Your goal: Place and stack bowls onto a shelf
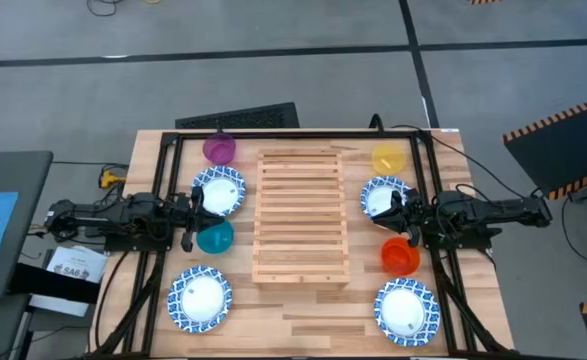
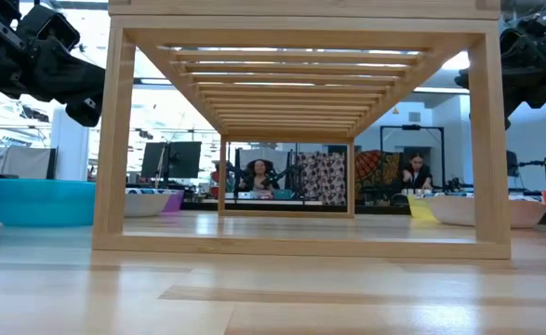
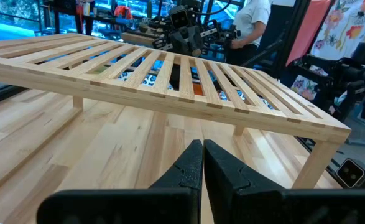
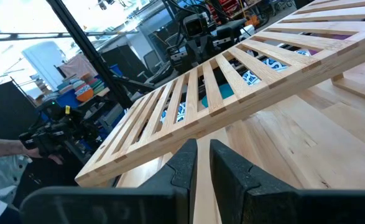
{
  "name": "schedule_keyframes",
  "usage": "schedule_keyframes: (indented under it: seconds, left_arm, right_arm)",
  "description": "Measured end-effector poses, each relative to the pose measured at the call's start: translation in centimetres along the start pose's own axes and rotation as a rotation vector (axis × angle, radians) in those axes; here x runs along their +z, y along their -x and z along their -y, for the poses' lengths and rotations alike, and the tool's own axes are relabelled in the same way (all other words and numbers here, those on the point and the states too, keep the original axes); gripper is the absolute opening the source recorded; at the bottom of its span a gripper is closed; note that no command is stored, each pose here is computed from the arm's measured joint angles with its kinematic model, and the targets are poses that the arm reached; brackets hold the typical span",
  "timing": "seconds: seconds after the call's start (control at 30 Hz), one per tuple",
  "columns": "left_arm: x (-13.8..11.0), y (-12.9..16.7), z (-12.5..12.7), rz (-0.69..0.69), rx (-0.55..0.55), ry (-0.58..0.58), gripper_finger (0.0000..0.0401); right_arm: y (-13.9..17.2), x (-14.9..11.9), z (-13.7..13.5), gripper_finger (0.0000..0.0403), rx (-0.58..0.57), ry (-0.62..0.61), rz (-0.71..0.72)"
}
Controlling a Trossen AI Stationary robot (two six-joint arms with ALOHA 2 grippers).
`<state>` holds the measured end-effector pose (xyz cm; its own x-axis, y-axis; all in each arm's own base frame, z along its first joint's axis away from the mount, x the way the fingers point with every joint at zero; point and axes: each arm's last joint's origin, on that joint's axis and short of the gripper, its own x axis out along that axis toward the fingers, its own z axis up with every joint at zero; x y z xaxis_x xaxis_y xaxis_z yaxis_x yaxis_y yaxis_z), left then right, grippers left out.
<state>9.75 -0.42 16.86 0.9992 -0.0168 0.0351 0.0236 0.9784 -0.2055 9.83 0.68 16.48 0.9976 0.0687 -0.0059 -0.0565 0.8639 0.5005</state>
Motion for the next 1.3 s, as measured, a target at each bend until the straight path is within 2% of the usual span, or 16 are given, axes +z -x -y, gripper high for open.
schedule_keyframes:
  seconds: [0.4,0.53,0.67,0.8,0.87,0.97,1.03,1.1,1.2,1.3]
  left_arm:
    - [0.0,0.0,0.0,0.001,0.001,-0.002,0.0]
    - [0.0,0.0,0.0,0.002,0.001,-0.039,0.0]
    - [0.3,0.0,0.0,0.029,-0.004,0.108,0.0]
    - [1.0,0.1,0.1,0.107,0.001,0.275,0.0]
    - [1.4,0.1,0.0,0.175,0.051,0.3,0.0]
    - [2.2,0.4,-0.4,0.31,0.199,0.356,0.0]
    - [2.8,0.6,-0.5,0.405,0.259,0.393,0.0]
    - [3.6,0.9,-0.6,0.506,0.296,0.427,0.0]
    - [4.7,1.1,-0.5,0.615,0.295,0.437,0.0]
    - [6.2,0.4,-0.4,0.569,0.341,0.429,0.0006]
  right_arm:
    - [0.0,0.0,0.0,0.0072,0.0,0.0,0.0]
    - [0.0,0.0,0.0,0.0072,0.0,0.0,0.0]
    - [0.0,0.0,0.0,0.0072,0.0,0.0,0.001]
    - [0.0,0.0,0.0,0.0072,0.0,0.0,0.0]
    - [0.0,0.0,0.0,0.0072,0.0,0.0,0.0]
    - [0.0,0.0,0.0,0.0072,0.0,0.0,0.0]
    - [0.0,0.0,0.0,0.0072,-0.001,0.0,0.0]
    - [0.0,0.0,0.0,0.0072,0.0,0.0,0.0]
    - [0.0,0.0,0.0,0.0072,0.0,0.0,0.0]
    - [0.0,0.0,0.0,0.0072,0.0,0.0,0.0]
